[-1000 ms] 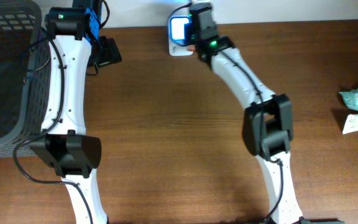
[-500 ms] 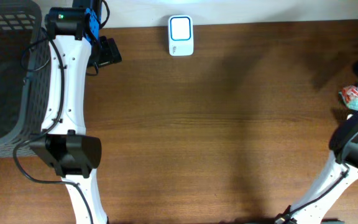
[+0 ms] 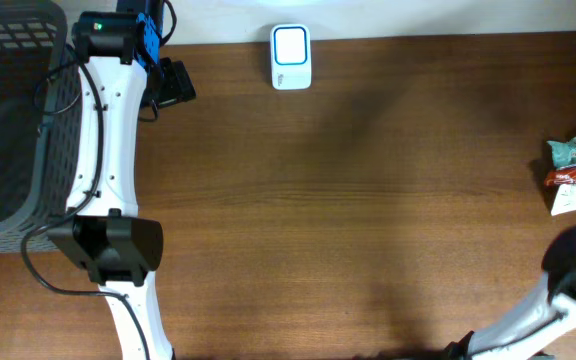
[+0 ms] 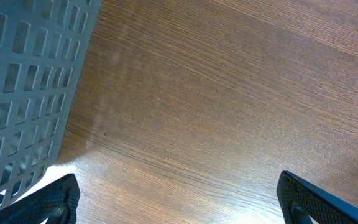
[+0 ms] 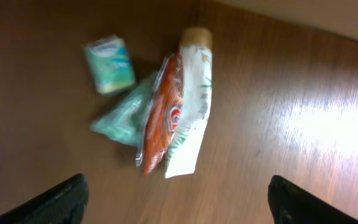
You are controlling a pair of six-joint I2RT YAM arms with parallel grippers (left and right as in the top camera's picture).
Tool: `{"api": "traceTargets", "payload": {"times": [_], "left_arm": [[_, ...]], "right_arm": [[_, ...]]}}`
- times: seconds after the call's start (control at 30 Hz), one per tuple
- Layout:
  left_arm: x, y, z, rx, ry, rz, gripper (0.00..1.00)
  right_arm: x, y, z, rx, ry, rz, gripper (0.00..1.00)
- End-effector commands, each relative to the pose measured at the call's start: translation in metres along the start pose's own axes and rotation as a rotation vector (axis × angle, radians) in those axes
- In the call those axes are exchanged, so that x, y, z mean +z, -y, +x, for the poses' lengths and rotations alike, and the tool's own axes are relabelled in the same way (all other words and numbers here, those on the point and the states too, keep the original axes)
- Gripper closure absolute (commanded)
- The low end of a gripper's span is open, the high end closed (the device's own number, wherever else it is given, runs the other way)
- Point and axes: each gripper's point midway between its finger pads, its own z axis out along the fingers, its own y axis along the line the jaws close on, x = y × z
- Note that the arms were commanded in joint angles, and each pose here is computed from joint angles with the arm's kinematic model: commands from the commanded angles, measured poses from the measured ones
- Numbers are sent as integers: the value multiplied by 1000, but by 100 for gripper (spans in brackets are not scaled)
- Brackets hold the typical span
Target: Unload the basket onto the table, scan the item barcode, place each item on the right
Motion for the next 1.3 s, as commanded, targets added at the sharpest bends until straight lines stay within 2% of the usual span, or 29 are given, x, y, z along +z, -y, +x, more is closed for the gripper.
{"api": "traceTargets", "payload": {"times": [0.0, 0.1, 0.17, 0.23, 0.27, 0.3, 0.33, 0.43, 0.63, 1.0, 1.1, 1.27], "left_arm": [[-6, -2, -2, 7, 18, -3, 1], [-6, -2, -2, 7, 18, -3, 1], [-6, -2, -2, 7, 18, -3, 1], [-6, -2, -2, 7, 18, -3, 1], [-6, -2, -2, 7, 18, -3, 1], [-6, -2, -2, 7, 18, -3, 1], [-6, -2, -2, 7, 18, -3, 1], [-6, -2, -2, 7, 18, -3, 1], [-6, -2, -2, 7, 18, -3, 1], [-6, -2, -2, 7, 18, -3, 1], [-6, -2, -2, 7, 18, -3, 1], [-6, -2, -2, 7, 18, -3, 1]], "right_arm": [[-114, 22, 10, 46, 79, -198, 8], [-184, 54, 48, -37, 116, -257, 7], [-219, 56, 75, -131, 129, -354, 6], [-244, 48, 114, -252, 69, -470, 5], [-261, 33, 144, -425, 24, -600, 6], [-274, 24, 172, -551, -28, -705, 1], [-281, 21, 196, -623, -77, -762, 1], [-282, 20, 242, -774, -173, -800, 1], [-266, 4, 249, -817, -227, -754, 2], [-269, 8, 260, -1024, -171, -796, 2], [-267, 19, 265, -1066, -95, -790, 1], [-246, 30, 278, -1054, 114, -938, 2]]}}
